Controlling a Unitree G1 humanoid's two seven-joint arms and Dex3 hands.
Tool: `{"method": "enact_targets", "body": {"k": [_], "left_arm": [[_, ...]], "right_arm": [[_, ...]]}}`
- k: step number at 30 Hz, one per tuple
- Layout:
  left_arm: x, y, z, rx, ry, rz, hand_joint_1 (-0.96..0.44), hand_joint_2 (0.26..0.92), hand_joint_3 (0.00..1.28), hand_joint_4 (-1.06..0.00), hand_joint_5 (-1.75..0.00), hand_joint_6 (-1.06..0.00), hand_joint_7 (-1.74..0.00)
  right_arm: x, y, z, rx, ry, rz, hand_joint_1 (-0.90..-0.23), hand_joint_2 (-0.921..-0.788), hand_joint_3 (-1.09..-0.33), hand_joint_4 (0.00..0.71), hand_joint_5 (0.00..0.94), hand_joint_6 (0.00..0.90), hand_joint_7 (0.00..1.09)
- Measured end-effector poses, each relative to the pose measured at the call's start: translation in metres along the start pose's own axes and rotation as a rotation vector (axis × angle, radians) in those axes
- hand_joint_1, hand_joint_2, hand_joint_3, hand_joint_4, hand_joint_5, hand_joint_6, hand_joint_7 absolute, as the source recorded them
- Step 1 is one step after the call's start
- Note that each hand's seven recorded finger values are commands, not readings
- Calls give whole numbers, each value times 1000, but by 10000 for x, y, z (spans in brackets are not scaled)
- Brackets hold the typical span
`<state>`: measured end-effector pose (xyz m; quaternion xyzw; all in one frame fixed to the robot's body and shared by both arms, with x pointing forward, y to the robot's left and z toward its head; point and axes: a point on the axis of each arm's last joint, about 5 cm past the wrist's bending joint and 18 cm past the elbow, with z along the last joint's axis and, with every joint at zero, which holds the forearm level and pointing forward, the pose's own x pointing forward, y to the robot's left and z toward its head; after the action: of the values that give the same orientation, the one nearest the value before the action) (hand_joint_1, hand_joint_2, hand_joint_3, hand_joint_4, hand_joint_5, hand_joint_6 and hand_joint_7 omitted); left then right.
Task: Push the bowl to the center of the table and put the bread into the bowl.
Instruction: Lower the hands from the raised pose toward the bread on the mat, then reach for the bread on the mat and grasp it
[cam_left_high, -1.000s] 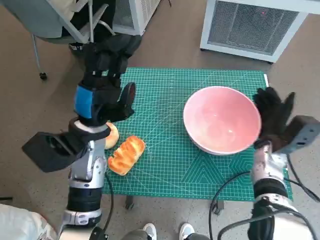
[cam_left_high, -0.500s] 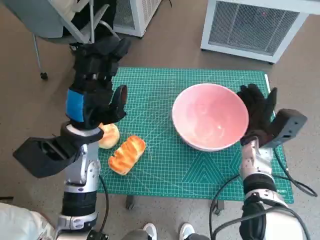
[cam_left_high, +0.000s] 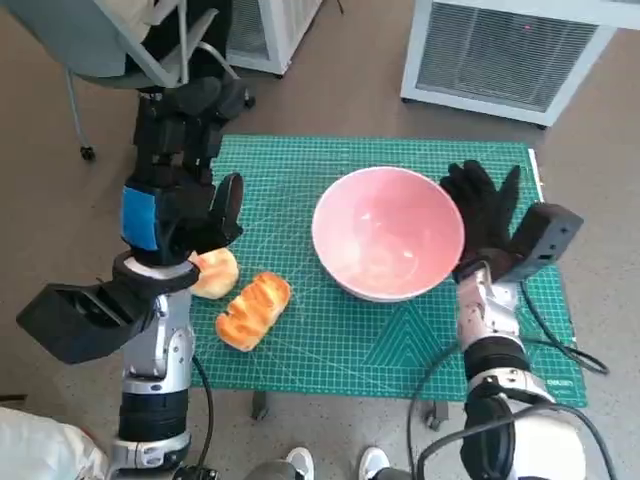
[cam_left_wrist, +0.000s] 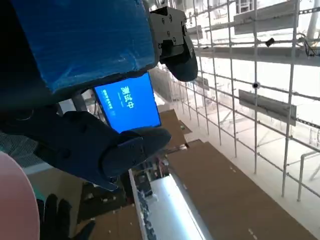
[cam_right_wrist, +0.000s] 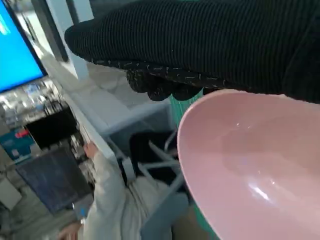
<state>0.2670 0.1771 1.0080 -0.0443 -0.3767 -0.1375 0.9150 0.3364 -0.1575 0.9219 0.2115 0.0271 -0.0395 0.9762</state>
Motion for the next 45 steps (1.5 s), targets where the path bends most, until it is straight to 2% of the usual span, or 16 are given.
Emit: {"method": "enact_targets", "body": {"k": [5, 8, 12, 15, 17, 20, 23, 27, 33, 36, 45], "left_arm": [[-40, 14, -12, 3, 22, 9, -297, 736, 753, 1, -623, 1, -976], [-61, 26, -5, 14, 36, 13, -298, 740, 748, 1, -629, 1, -976], [-100, 53, 34, 64, 74, 4, -303, 751, 713, -4, -548, 1, -882], [-140, 106, 94, 138, 140, -25, -316, 804, 592, -44, -399, 1, -751], [-165, 140, 155, 207, 196, -53, -324, 865, 458, -104, -250, 0, -652], [-207, 191, 255, 311, 283, -96, -326, 902, 368, -152, -137, -7, -578], [-251, 230, 366, 401, 375, -131, -359, 915, 329, -191, -62, -48, -481], [-309, 278, 530, 513, 516, -191, -379, 919, 309, -223, -22, -106, -368], [-389, 273, 712, 642, 632, -260, -399, 921, 278, -281, -12, -197, -242], [-431, 252, 760, 683, 652, -291, -403, 921, 270, -296, -13, -211, -223], [-581, 201, 761, 751, 725, -379, -375, 921, 232, -319, -15, -231, -193]], "right_arm": [[24, 36, 45, -12, -9, -4, -489, -921, -753, 199, 7, 117, 399], [37, 39, 81, -40, -18, -3, -481, -921, -760, 207, 10, 115, 399], [58, 33, 162, -116, -60, 0, -480, -921, -776, 216, 13, 115, 402], [80, 57, 260, -189, -135, 21, -489, -921, -809, 217, 12, 102, 404], [90, 74, 338, -243, -205, 47, -500, -921, -835, 218, 9, 70, 429], [97, 95, 462, -308, -322, 88, -509, -921, -846, 218, 6, 31, 482], [92, 125, 575, -343, -443, 143, -530, -921, -819, 224, 6, 15, 532], [59, 217, 729, -381, -641, 248, -547, -921, -792, 244, 14, 25, 570], [-36, 348, 909, -427, -904, 407, -563, -921, -759, 286, 32, 63, 614], [-95, 391, 936, -441, -994, 468, -563, -921, -752, 291, 33, 69, 623], [-210, 415, 927, -474, -1099, 554, -566, -921, -742, 294, 30, 64, 633]]}}
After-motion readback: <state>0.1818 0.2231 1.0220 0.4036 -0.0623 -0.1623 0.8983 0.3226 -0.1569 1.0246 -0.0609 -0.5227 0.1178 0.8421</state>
